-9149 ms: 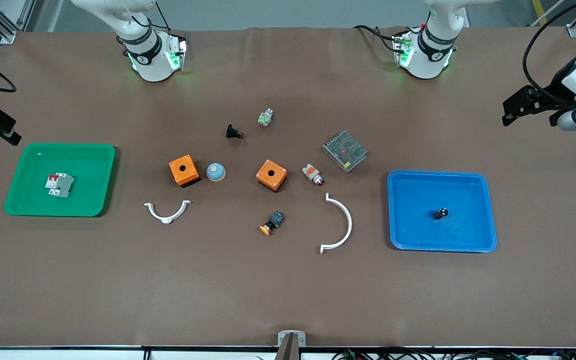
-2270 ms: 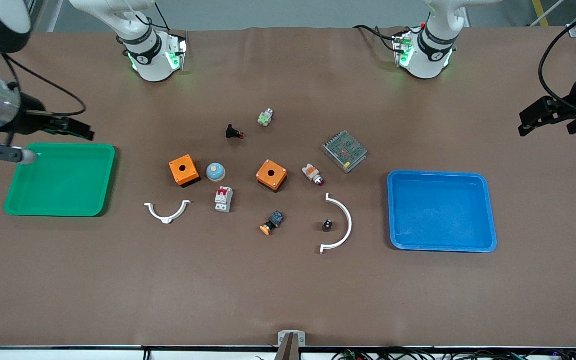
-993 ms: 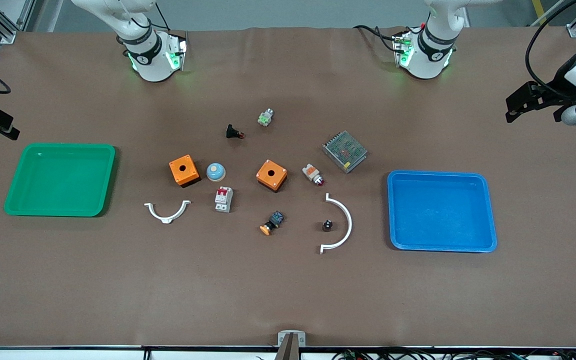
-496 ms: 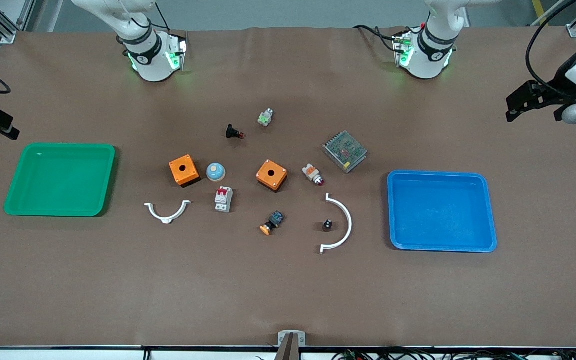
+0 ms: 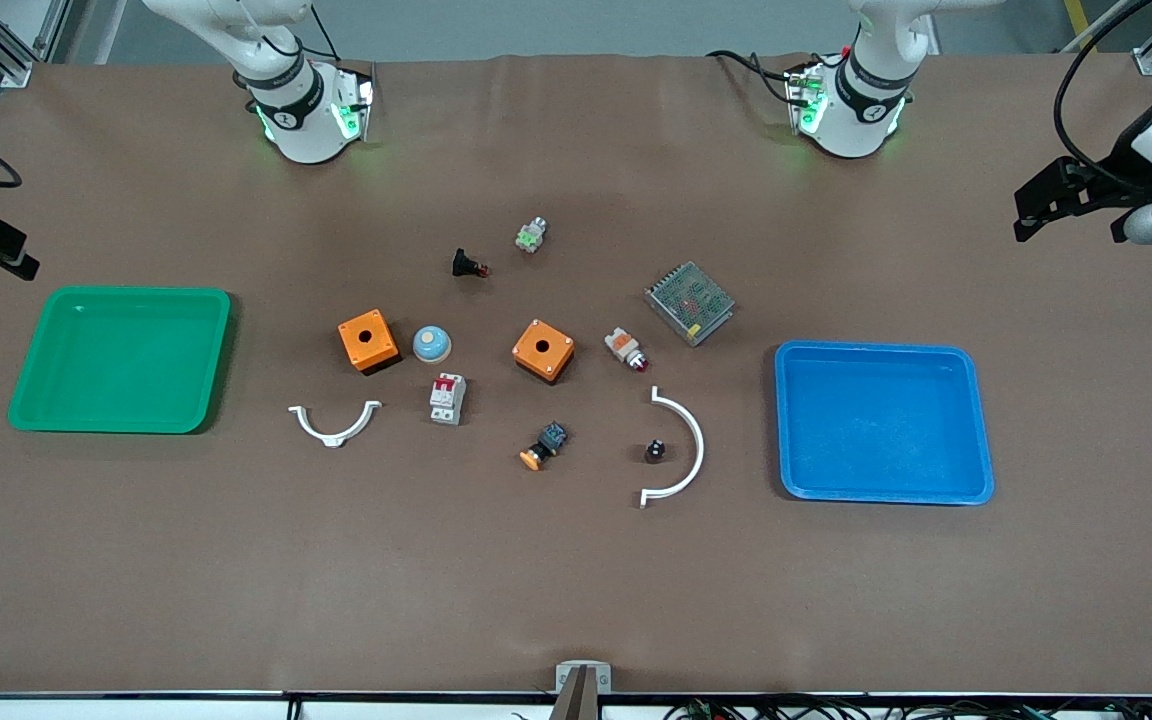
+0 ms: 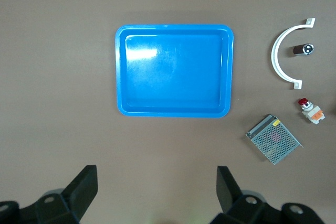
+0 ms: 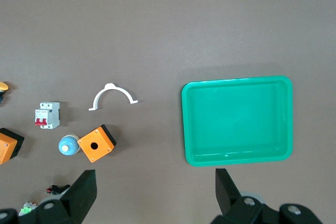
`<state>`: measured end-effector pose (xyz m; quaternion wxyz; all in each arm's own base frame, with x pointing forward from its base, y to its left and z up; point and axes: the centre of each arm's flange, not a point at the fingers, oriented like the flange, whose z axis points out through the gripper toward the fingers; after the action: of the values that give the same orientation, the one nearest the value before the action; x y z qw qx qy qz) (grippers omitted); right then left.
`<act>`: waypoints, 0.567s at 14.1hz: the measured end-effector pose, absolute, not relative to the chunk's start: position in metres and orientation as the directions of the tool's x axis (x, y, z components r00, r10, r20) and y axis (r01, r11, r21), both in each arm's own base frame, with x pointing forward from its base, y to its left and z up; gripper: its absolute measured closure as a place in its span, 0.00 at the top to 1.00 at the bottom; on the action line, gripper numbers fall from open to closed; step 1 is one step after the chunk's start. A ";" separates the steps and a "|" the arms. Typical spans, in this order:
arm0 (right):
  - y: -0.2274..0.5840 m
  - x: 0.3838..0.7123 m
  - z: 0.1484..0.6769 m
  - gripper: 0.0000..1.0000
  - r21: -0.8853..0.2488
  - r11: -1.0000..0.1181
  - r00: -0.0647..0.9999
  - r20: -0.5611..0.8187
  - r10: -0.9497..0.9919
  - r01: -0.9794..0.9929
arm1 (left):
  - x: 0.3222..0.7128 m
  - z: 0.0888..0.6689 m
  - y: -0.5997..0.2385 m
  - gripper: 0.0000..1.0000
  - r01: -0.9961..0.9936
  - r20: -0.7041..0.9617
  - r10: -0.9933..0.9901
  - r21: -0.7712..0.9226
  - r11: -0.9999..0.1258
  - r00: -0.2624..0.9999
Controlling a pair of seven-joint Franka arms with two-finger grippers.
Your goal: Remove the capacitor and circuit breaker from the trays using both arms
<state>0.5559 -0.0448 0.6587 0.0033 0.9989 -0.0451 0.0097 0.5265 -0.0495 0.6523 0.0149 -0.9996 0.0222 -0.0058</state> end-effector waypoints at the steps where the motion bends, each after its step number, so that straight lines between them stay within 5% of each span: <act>1: -0.045 0.556 0.659 1.00 0.006 -0.996 0.996 0.020 -0.090 -0.090 | 0.527 0.654 -0.049 1.00 -0.044 0.014 -0.045 -0.030 -0.999 0.999; 8: -0.045 0.556 0.659 1.00 0.006 -0.996 0.996 0.020 -0.090 -0.090 | 0.527 0.657 -0.047 1.00 -0.041 0.021 -0.042 -0.030 -0.999 0.999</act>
<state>0.5560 -0.0448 0.6588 0.0033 0.9989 -0.0451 0.0100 0.5267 -0.0472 0.6569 0.0145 -0.9996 0.0209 -0.0106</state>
